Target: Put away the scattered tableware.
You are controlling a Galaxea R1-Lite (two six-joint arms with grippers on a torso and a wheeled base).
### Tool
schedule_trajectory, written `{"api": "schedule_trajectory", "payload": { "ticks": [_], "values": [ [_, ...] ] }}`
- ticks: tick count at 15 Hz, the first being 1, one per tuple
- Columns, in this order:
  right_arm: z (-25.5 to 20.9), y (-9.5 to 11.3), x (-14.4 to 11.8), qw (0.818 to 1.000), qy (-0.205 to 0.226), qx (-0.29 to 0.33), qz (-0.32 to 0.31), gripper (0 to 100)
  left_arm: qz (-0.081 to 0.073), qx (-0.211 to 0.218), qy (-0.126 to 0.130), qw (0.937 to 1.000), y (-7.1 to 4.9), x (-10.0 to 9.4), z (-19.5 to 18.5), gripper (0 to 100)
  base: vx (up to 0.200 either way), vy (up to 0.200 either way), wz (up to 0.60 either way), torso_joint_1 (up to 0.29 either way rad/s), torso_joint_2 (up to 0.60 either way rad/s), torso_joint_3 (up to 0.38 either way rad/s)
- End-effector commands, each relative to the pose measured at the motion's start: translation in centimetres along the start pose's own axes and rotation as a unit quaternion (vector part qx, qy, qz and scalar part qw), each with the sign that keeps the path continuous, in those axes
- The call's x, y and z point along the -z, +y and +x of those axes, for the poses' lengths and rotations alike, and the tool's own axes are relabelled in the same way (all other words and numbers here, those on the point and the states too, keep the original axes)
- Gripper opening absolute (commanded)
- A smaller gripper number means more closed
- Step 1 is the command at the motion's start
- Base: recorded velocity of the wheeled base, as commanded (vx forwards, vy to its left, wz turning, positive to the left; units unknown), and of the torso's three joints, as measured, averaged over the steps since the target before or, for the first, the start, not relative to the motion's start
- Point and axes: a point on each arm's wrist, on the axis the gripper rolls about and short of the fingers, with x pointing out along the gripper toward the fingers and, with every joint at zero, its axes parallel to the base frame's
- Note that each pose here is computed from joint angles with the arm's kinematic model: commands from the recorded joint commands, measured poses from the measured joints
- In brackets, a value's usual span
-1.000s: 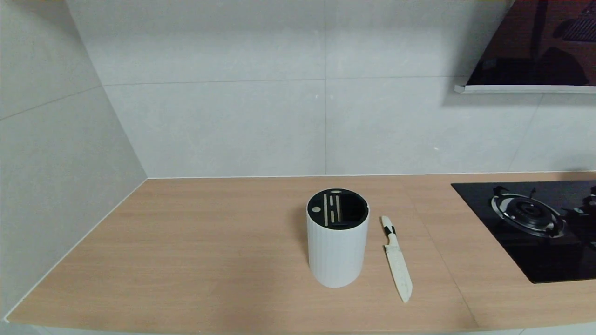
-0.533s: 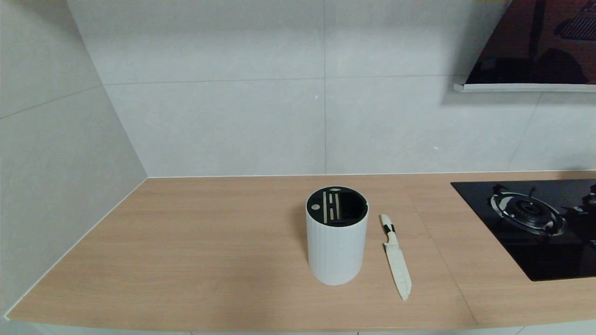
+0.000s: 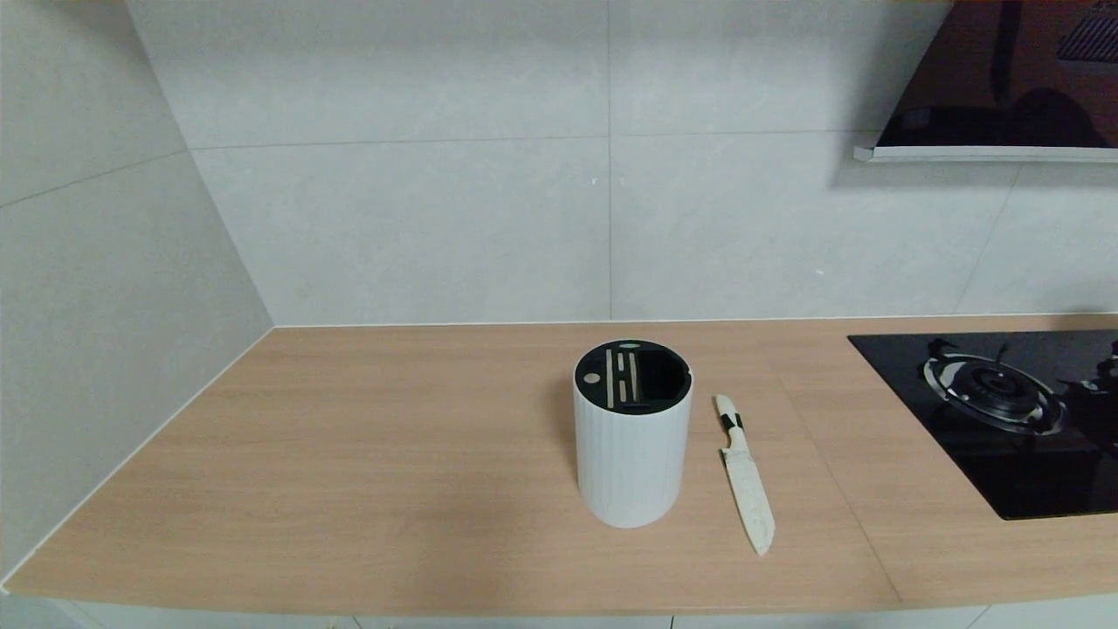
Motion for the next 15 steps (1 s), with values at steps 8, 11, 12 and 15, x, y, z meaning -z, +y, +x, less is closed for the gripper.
{"api": "schedule_trajectory", "payload": {
  "ticks": [8,11,12,15],
  "values": [
    [-0.6,0.9,-3.6,0.987,-0.113,-0.097,-0.054,0,0.000,0.000,0.000,1.0000,0.0,0.0,0.0,100,0.000,0.000,0.00,0.000,0.00,0.000],
    [0.4,1.6,-5.6,0.983,0.012,-0.175,-0.057,0,-0.001,0.000,0.000,1.0000,0.0,0.0,0.0,100,0.000,0.000,0.00,0.000,0.00,0.000],
    [0.7,1.7,-5.9,0.980,0.028,-0.186,-0.057,0,0.000,0.000,0.000,1.0000,0.0,0.0,0.0,100,0.000,0.000,0.00,0.000,0.00,0.000],
    [4.0,2.5,-7.2,0.968,0.125,-0.210,-0.053,0,-0.001,0.000,0.000,1.0000,0.0,0.0,0.0,100,0.000,0.000,0.00,0.000,0.00,0.000]
  ]
}}
